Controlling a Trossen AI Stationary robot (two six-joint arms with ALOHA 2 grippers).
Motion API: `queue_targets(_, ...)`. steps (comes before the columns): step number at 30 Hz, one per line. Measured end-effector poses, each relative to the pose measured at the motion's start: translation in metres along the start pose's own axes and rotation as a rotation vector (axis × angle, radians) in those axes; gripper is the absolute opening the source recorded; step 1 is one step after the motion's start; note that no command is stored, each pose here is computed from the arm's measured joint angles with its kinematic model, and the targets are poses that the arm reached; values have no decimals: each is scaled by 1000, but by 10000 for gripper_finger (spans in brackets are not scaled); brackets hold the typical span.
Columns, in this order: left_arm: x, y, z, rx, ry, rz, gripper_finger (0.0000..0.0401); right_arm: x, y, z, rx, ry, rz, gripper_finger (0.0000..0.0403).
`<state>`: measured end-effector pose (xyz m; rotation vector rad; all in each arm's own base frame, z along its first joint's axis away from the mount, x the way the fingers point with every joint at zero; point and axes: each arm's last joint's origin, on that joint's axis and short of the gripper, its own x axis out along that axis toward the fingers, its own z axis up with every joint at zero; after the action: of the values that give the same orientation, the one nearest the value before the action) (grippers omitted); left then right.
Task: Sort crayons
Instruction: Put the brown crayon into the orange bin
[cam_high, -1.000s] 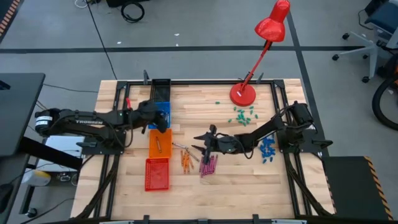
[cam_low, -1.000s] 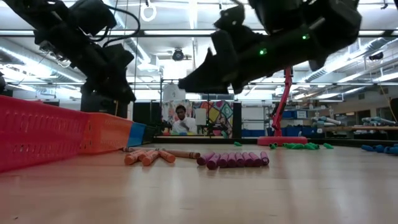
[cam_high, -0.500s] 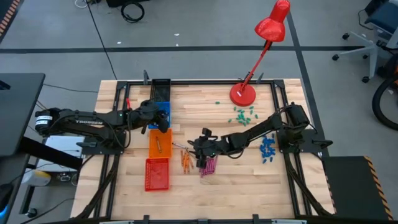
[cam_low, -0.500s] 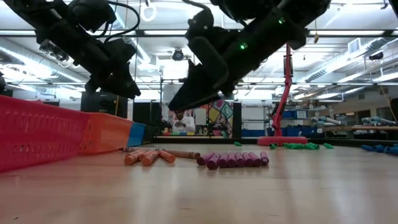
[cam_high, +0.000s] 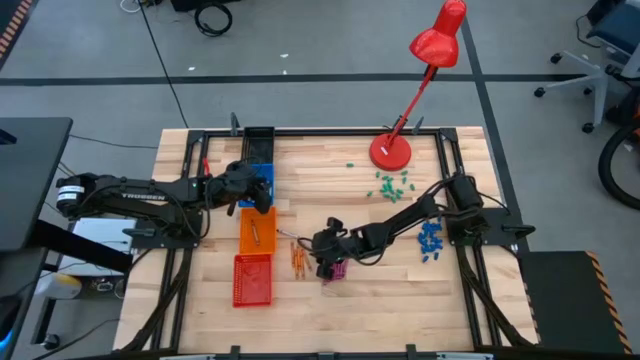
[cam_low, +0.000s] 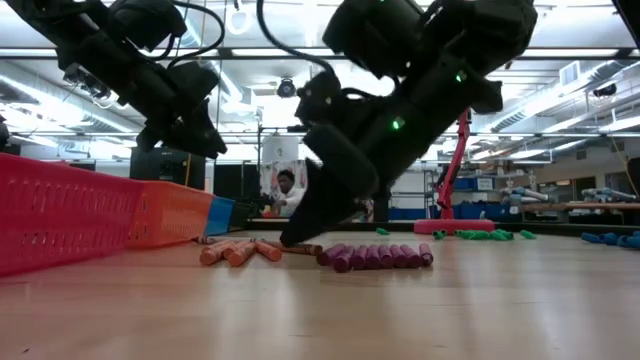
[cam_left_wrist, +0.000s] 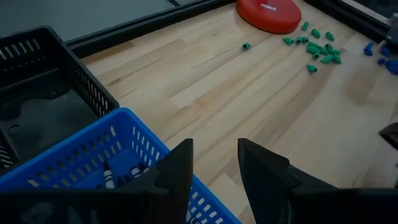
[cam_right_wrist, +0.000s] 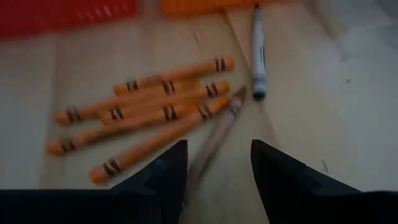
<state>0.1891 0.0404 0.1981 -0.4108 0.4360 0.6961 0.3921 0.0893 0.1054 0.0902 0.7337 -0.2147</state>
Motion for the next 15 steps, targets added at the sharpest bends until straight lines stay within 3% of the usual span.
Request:
queue_targets(8,0,-1,0,1,1,-5,140,1,-2,-3,-4,32,-11,177)
queue_targets(15,0,-1,0,13,1,-5,140,2,-10,-2,36,71,-2,120)
